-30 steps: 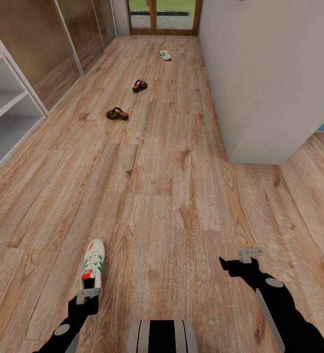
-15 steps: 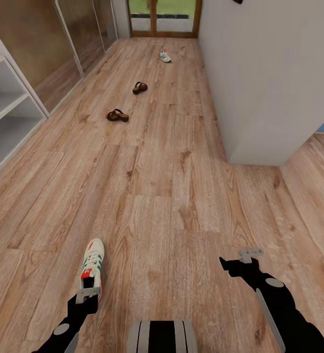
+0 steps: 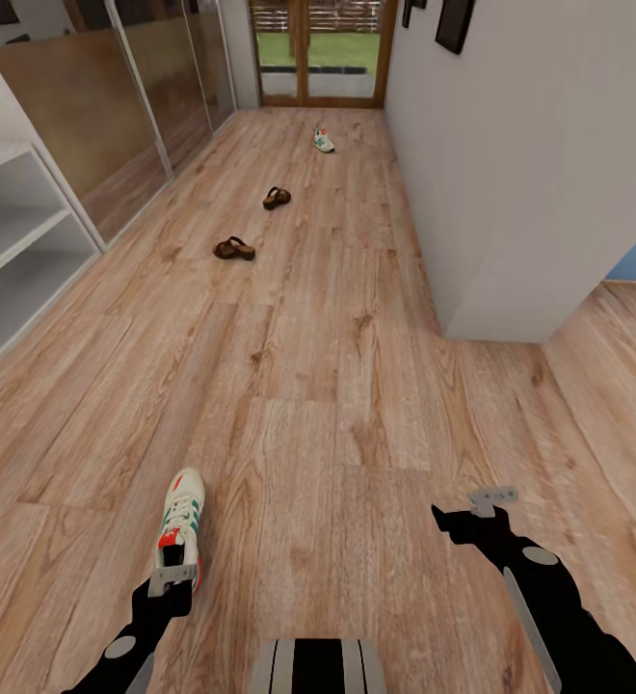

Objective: Pick up the two gym shoes and the two sandals from the corridor floor and place them onto the hallstand (shoe rack) in the corridor, making sure they are on the rack and not on the floor. Arrange them so the two gym shoes are next to each other and the two sandals are next to each other.

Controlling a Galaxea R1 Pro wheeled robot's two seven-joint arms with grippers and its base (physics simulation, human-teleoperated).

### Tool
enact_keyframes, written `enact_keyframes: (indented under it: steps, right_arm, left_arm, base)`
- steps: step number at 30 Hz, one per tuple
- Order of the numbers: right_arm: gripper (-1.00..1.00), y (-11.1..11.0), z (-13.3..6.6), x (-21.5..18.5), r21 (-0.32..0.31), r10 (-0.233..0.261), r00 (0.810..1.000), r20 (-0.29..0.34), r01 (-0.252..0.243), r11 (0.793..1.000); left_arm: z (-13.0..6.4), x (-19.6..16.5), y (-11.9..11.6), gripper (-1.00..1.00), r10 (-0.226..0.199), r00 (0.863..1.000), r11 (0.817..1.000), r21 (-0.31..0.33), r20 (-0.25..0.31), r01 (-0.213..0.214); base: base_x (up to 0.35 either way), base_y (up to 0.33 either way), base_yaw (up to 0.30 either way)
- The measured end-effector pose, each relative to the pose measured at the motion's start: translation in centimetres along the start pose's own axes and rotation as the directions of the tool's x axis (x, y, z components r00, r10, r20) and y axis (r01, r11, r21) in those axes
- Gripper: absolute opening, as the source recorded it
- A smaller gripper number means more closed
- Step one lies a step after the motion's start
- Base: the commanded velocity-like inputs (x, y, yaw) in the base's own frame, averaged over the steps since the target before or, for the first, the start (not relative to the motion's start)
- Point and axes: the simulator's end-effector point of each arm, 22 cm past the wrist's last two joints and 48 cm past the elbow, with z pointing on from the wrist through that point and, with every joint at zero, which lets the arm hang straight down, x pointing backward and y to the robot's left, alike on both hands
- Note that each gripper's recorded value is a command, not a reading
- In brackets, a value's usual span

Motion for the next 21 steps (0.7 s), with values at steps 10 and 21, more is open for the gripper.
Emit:
enact_keyframes:
  steps: [10, 21]
  right_arm:
    - [1.0, 0.2, -1.3, -2.4, 0.001, 0.002, 0.999, 0.05, -0.002, 1.0]
    - [1.0, 0.4, -2.8, -4.4, -0.003, 0.001, 0.996, 0.093, -0.001, 1.0]
  left_arm:
    - [-0.6, -2.2, 0.1, -1.0, -0.003, 0.999, 1.0, 0.001, 0.042, 0.003]
    - [-1.5, -4.9, 0.1, -1.0, -0.008, 0.996, 1.0, 0.003, 0.092, 0.008]
  base:
    - [0.0, 0.0, 0.0]
    - [0.0, 0.0, -0.041]
